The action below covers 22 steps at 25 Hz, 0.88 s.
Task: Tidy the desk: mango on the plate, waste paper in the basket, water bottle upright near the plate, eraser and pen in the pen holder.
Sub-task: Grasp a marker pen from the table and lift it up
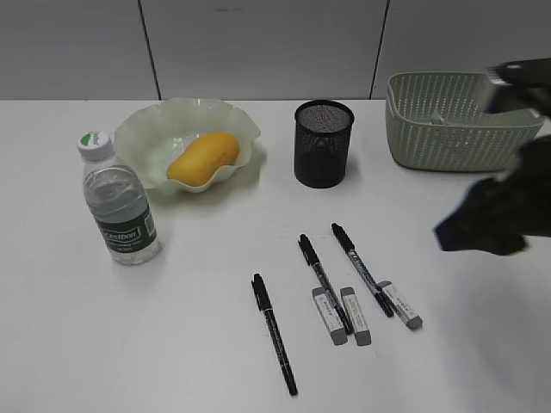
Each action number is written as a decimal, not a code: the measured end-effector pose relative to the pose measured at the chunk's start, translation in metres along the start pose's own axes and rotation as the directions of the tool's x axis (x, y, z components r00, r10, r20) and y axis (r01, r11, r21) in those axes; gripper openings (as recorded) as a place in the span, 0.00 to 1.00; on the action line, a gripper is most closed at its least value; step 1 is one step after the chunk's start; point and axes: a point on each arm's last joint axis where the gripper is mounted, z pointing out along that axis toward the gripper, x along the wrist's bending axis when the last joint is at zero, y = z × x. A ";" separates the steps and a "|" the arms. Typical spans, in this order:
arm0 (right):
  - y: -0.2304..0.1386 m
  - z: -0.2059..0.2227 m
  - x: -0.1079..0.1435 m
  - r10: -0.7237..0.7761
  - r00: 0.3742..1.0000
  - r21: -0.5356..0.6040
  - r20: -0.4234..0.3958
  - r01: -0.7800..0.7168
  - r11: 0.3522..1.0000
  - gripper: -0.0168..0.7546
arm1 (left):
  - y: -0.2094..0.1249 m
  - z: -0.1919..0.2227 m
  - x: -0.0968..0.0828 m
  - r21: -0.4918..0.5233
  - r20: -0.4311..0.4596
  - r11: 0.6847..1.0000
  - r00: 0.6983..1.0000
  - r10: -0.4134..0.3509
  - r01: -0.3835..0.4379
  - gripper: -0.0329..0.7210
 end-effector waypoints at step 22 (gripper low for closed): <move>0.098 0.209 0.017 -0.141 0.983 0.411 0.120 0.080 0.908 0.19 | 0.000 0.000 0.000 -0.001 0.001 1.000 1.000 0.001 -0.001 0.46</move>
